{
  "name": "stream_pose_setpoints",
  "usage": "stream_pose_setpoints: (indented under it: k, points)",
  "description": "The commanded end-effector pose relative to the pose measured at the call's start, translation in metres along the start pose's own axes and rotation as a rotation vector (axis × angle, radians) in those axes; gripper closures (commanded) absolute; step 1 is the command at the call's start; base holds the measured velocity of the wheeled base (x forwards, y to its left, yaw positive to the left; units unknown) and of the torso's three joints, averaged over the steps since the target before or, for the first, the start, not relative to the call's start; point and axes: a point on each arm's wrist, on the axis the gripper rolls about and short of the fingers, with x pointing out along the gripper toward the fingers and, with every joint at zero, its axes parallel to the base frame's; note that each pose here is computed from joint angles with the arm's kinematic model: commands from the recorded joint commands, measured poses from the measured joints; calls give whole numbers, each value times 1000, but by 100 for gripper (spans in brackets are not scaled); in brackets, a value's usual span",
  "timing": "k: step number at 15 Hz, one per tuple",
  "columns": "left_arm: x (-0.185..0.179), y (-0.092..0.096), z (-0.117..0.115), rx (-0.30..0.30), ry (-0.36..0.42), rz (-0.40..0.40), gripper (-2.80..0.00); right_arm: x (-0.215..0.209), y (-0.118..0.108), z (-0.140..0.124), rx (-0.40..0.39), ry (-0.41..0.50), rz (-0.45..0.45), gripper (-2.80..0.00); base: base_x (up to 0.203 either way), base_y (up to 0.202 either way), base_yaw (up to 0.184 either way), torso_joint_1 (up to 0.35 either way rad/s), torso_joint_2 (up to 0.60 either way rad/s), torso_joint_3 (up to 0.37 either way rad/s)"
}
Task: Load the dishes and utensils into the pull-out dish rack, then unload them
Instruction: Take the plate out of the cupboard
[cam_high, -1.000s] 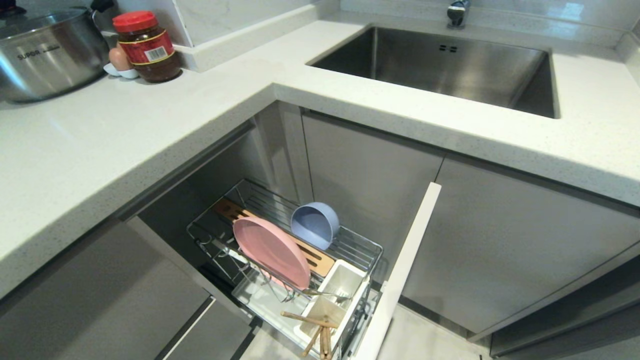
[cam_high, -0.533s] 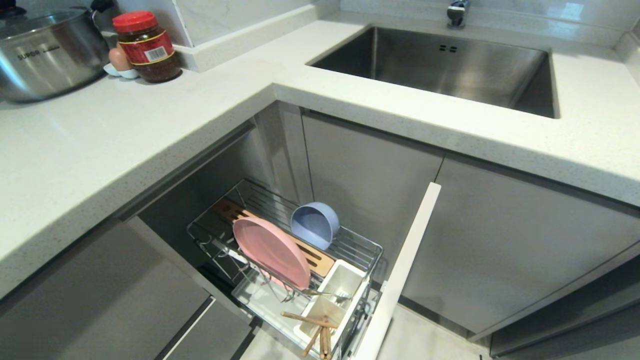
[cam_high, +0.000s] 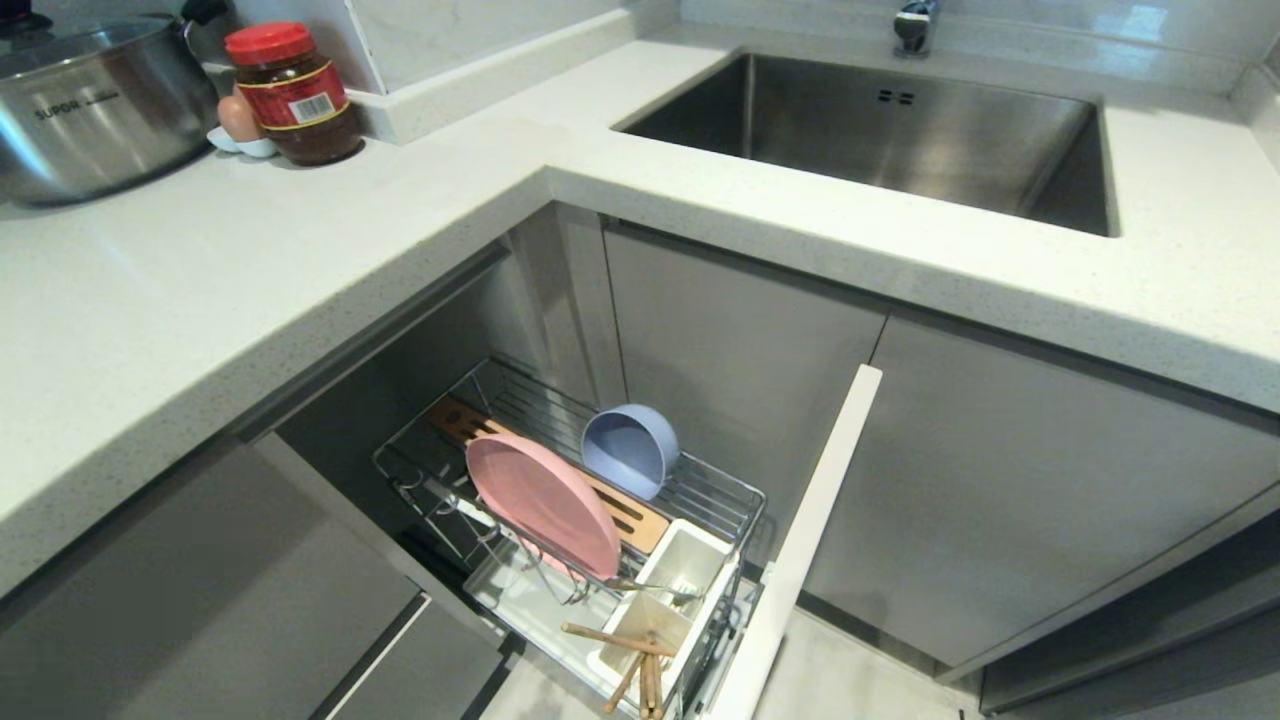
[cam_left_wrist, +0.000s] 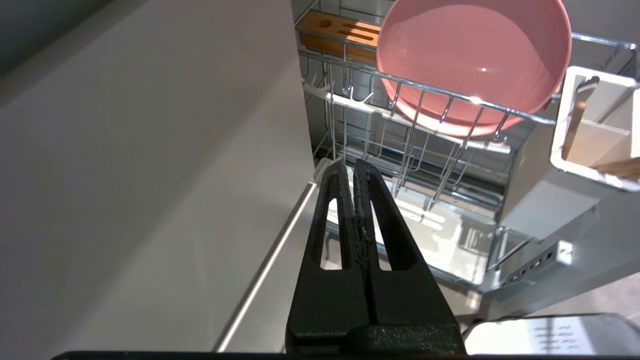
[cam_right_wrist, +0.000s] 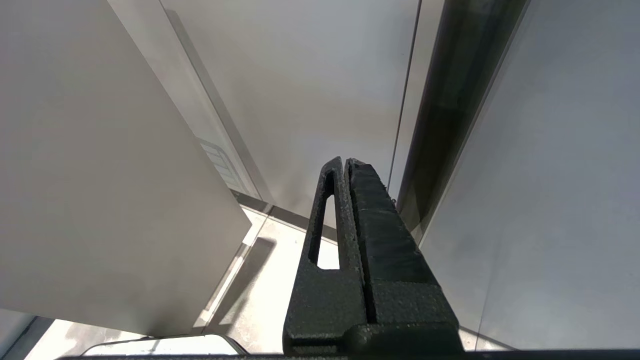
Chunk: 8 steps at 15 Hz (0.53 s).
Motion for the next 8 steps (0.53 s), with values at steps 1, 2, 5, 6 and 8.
stream_pose_setpoints:
  k: [1, 2, 5, 6, 8]
  points:
    - [0, 0, 0, -15, 1, 2, 0, 0, 0, 0, 1, -3, 0, 0, 0, 0, 0, 0, 0, 0]
    - [0, 0, 0, -17, 1, 2, 0, 0, 0, 0, 1, -3, 0, 0, 0, 0, 0, 0, 0, 0]
    - [0, 0, 0, -17, 1, 2, 0, 0, 0, 0, 1, -3, 0, 0, 0, 0, 0, 0, 0, 0]
    - [0, 0, 0, -17, 1, 2, 0, 0, 0, 0, 1, -4, 0, 0, 0, 0, 0, 0, 0, 0]
    - [0, 0, 0, -17, 1, 2, 0, 0, 0, 0, 1, -3, 0, 0, 0, 0, 0, 0, 0, 0]
